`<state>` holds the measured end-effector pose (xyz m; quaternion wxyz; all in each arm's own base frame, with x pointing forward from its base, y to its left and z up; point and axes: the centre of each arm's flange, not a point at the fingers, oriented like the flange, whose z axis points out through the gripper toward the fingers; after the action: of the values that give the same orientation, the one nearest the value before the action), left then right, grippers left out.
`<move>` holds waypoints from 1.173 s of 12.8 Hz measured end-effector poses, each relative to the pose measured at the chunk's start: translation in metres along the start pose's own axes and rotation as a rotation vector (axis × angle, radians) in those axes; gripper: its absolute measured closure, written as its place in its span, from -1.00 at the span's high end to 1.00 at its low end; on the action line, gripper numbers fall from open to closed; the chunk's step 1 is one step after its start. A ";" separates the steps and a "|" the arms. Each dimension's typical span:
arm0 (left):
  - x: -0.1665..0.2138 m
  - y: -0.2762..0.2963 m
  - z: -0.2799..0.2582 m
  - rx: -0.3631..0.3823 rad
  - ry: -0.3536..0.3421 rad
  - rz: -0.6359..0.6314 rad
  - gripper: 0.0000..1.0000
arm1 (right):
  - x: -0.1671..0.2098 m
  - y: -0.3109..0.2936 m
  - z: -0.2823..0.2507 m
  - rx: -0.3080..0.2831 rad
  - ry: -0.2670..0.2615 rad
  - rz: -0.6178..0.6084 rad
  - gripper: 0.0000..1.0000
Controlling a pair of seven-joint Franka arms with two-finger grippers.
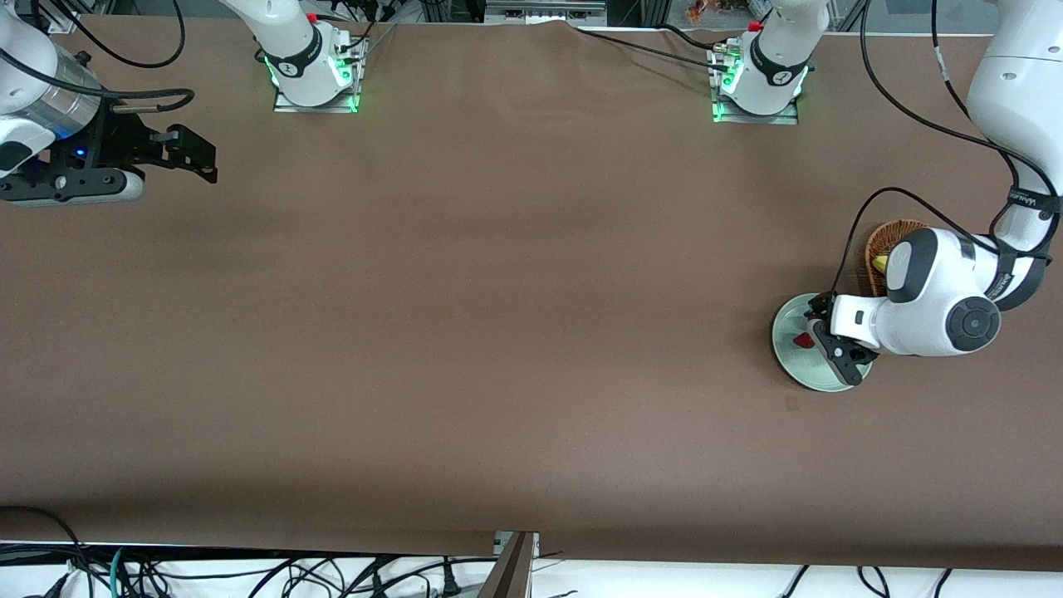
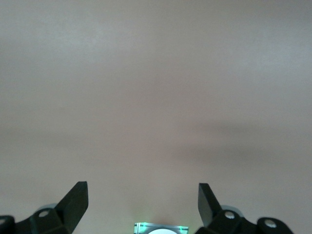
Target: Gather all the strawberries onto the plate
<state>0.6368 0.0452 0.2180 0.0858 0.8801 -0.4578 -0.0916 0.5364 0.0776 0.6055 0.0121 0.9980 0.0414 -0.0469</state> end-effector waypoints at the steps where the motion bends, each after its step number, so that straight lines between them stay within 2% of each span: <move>1: 0.001 0.001 -0.009 -0.006 0.013 -0.006 0.91 | 0.001 0.001 0.000 -0.005 0.004 0.000 0.99; 2: 0.004 0.005 -0.022 -0.014 0.022 -0.011 1.00 | 0.002 0.001 0.000 -0.005 0.007 0.000 0.99; 4: 0.013 0.020 -0.059 -0.012 0.046 -0.035 1.00 | 0.003 0.000 -0.002 -0.005 0.014 0.000 0.99; 6: 0.022 0.039 -0.093 0.007 0.035 -0.104 1.00 | 0.006 0.000 -0.011 -0.004 0.035 0.000 0.99; 9: 0.031 0.066 -0.149 0.040 0.008 -0.274 1.00 | 0.010 0.003 -0.018 -0.027 0.054 0.002 0.99; 12: 0.018 0.069 -0.220 0.075 0.010 -0.462 1.00 | 0.013 0.003 -0.025 -0.033 0.072 0.002 0.99; 15: 0.001 0.067 -0.266 0.129 -0.006 -0.562 1.00 | 0.015 0.007 -0.023 -0.033 0.067 0.010 0.99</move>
<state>0.6483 0.0250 0.4912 -0.0004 0.9758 -0.2012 -0.0851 0.5543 0.0720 0.6272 0.0274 0.9988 0.0376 -0.0125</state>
